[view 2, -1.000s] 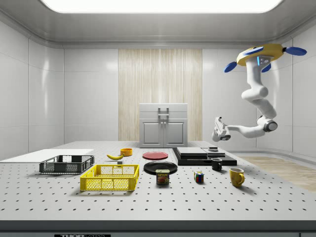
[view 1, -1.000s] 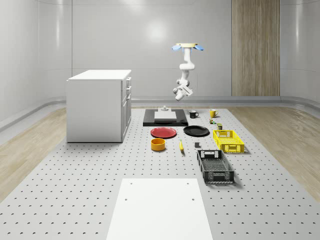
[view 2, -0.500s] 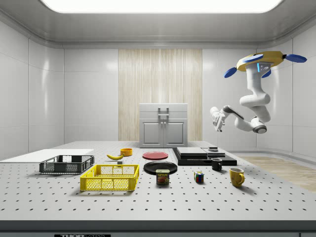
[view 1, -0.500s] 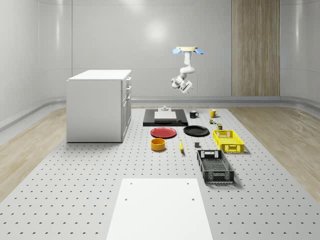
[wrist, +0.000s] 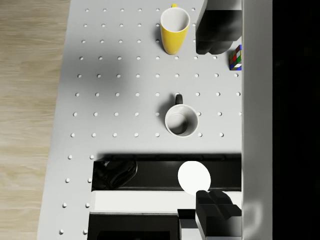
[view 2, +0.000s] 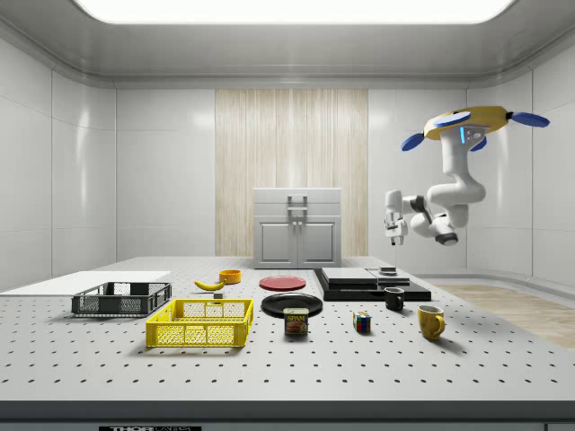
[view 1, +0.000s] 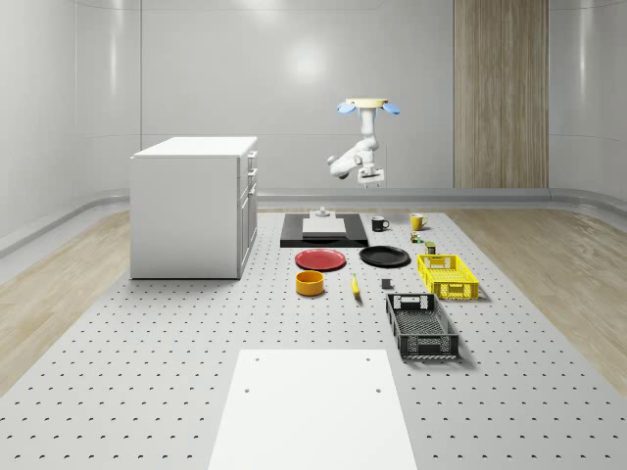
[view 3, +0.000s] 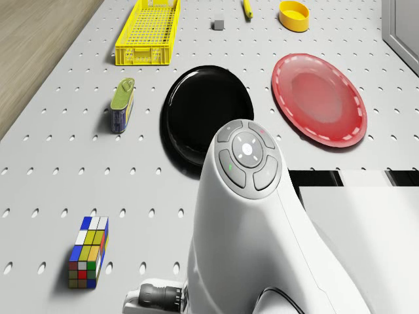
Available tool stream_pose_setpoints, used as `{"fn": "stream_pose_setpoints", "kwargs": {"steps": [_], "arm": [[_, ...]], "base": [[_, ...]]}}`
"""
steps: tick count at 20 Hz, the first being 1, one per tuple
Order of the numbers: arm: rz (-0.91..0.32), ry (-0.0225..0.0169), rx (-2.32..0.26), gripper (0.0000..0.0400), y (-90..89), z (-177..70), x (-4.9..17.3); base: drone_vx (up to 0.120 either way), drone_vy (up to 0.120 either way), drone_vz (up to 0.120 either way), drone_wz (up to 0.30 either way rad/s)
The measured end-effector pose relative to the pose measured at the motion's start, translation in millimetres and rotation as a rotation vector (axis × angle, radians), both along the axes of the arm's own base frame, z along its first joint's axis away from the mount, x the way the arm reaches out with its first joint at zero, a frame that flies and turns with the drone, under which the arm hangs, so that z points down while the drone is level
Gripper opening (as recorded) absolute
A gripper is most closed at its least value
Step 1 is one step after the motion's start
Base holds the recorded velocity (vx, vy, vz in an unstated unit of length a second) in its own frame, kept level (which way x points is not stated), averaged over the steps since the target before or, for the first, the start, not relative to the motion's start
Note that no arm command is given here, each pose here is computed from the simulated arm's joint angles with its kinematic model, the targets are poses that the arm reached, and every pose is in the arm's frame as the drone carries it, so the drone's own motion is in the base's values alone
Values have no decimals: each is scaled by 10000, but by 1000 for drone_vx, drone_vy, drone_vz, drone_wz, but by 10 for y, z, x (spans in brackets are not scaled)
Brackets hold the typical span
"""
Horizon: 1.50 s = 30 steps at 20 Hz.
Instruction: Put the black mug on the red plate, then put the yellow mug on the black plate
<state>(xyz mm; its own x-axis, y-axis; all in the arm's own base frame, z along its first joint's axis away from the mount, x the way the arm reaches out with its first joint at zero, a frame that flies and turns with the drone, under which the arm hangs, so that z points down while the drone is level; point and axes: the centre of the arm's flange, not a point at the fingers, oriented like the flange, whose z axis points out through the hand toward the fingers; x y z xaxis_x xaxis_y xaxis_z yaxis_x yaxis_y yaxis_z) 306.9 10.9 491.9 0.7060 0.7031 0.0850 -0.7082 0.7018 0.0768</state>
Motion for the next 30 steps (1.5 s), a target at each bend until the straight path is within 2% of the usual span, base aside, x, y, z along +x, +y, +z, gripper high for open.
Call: {"fn": "stream_pose_setpoints", "kwargs": {"steps": [10, 23, 28, 30], "arm": [[-23, 33, -948, 400, -93, -10, -1], [-24, 40, -1116, 400, -109, -11, -1], [-24, 41, -1126, 400, -110, -11, -1], [-23, 41, -1128, 400, -111, -4, -1]], "base": [[0, -32, -120, 0], [0, 15, -120, 0], [88, 0, -112, 0], [0, 0, 0, 0]]}}
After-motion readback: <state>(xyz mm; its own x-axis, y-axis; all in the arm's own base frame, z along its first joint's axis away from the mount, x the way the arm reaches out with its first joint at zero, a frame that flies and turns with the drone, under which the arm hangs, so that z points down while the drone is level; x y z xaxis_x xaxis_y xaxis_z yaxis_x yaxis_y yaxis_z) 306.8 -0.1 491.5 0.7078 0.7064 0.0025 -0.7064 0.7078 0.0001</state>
